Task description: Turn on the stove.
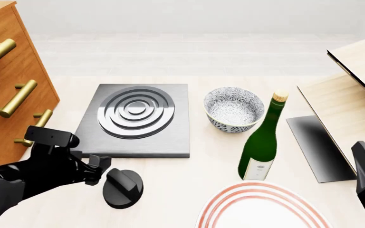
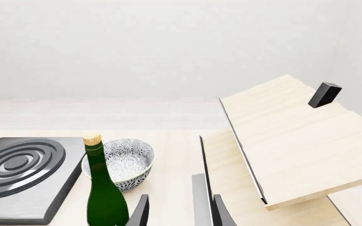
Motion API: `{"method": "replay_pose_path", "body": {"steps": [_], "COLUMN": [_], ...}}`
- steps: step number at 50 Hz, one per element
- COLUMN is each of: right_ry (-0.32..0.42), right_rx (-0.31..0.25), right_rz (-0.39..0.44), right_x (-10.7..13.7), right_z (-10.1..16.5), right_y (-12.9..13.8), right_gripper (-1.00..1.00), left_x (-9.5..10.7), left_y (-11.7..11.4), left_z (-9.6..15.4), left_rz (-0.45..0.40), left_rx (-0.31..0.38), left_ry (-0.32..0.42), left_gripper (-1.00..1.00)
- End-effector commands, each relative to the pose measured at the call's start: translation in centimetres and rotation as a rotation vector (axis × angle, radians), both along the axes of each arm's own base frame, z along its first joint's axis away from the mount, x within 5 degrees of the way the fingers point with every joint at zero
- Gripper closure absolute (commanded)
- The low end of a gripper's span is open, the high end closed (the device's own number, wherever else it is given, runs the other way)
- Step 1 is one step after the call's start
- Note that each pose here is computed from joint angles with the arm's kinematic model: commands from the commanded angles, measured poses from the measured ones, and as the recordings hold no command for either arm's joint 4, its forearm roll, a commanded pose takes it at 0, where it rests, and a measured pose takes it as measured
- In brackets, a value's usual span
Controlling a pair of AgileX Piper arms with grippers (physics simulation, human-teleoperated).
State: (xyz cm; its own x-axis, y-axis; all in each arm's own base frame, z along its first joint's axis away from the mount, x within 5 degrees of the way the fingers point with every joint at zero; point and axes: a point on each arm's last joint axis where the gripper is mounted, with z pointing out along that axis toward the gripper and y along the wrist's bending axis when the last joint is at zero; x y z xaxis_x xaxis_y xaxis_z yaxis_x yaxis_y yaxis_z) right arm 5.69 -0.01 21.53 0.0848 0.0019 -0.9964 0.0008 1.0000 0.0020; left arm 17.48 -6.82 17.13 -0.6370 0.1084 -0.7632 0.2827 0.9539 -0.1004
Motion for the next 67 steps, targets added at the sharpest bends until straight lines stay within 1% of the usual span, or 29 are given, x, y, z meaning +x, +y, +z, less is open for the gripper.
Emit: {"method": "replay_pose_path", "body": {"steps": [1,9,15,20,27,30,32,34,36,38,39,41,43,44,46,48,53,54,55,57,58,59,60,62,63,64,66,67], "right_ry": [0.0,0.0,0.0,0.0,0.0,0.0,0.0,0.0,0.0,0.0,0.0,0.0,0.0,0.0,0.0,0.0,0.0,0.0,0.0,0.0,0.0,0.0,0.0,0.0,0.0,0.0,0.0,0.0], "right_rx": [0.0,0.0,0.0,0.0,0.0,0.0,0.0,0.0,0.0,0.0,0.0,0.0,0.0,0.0,0.0,0.0,0.0,0.0,0.0,0.0,0.0,0.0,0.0,0.0,0.0,0.0,0.0,0.0], "right_rz": [0.0,0.0,0.0,0.0,0.0,0.0,0.0,0.0,0.0,0.0,0.0,0.0,0.0,0.0,0.0,0.0,0.0,0.0,0.0,0.0,0.0,0.0,0.0,0.0,0.0,0.0,0.0,0.0], "right_x": [0.0,0.0,0.0,0.0,0.0,0.0,0.0,0.0,0.0,0.0,0.0,0.0,0.0,0.0,0.0,0.0,0.0,0.0,0.0,0.0,0.0,0.0,0.0,0.0,0.0,0.0,0.0,0.0], "right_z": [0.0,0.0,0.0,0.0,0.0,0.0,0.0,0.0,0.0,0.0,0.0,0.0,0.0,0.0,0.0,0.0,0.0,0.0,0.0,0.0,0.0,0.0,0.0,0.0,0.0,0.0,0.0,0.0], "right_y": [0.0,0.0,0.0,0.0,0.0,0.0,0.0,0.0,0.0,0.0,0.0,0.0,0.0,0.0,0.0,0.0,0.0,0.0,0.0,0.0,0.0,0.0,0.0,0.0,0.0,0.0,0.0,0.0], "right_gripper": [-1.0,-1.0,-1.0,-1.0,-1.0,-1.0,-1.0,-1.0,-1.0,-1.0,-1.0,-1.0,-1.0,-1.0,-1.0,-1.0,-1.0,-1.0,-1.0,-1.0,-1.0,-1.0,-1.0,-1.0,-1.0,-1.0,-1.0,-1.0], "left_x": [-1.3,-1.7,-2.3,-2.9,-3.5,-3.8,-4.2,-4.5,-4.3,-4.5,-4.5,-4.8,-4.9,-5.3,-5.4,-5.7,-6.8,-6.7,-6.8,-7.0,-7.4,-7.4,-7.8,-8.2,-8.8,-9.0,-9.5,-9.3], "left_y": [0.8,1.2,1.3,1.2,1.0,1.0,1.0,1.0,1.1,1.3,1.3,1.5,1.5,1.7,1.7,1.9,2.7,2.8,2.9,3.3,3.5,3.5,3.6,3.9,4.1,4.3,4.6,4.7], "left_z": [1.2,2.4,3.0,4.2,5.2,5.9,6.4,6.8,6.5,7.0,7.0,7.5,7.6,8.0,8.0,8.3,9.1,8.6,8.4,8.0,8.0,8.0,8.0,8.1,8.2,8.1,7.9,7.6], "left_rz": [0.02,0.032,0.023,0.014,0.01,0.006,0.004,-0.007,0.001,0.004,0.008,0.016,0.018,0.021,0.024,0.026,0.044,0.064,0.075,0.098,0.098,0.098,0.103,0.111,0.115,0.123,0.143,0.158], "left_rx": [-0.012,-0.02,-0.027,-0.062,-0.109,-0.13,-0.156,-0.163,-0.158,-0.166,-0.17,-0.195,-0.204,-0.214,-0.223,-0.229,-0.257,-0.277,-0.289,-0.287,-0.3,-0.3,-0.316,-0.311,-0.339,-0.325,-0.369,-0.352], "left_ry": [-0.023,-0.049,-0.075,-0.112,-0.142,-0.174,-0.195,-0.223,-0.22,-0.251,-0.253,-0.28,-0.285,-0.313,-0.314,-0.337,-0.429,-0.425,-0.442,-0.474,-0.496,-0.496,-0.516,-0.552,-0.583,-0.606,-0.634,-0.64], "left_gripper": [-1.0,-1.0,-1.0,-1.0,-1.0,-1.0,-1.0,-1.0,-1.0,-1.0,-1.0,-1.0,-1.0,-1.0,-1.0,-1.0,-1.0,-1.0,-1.0,-1.0,-1.0,-1.0,-1.0,-1.0,-1.0,-1.0,-1.0,-1.0]}}
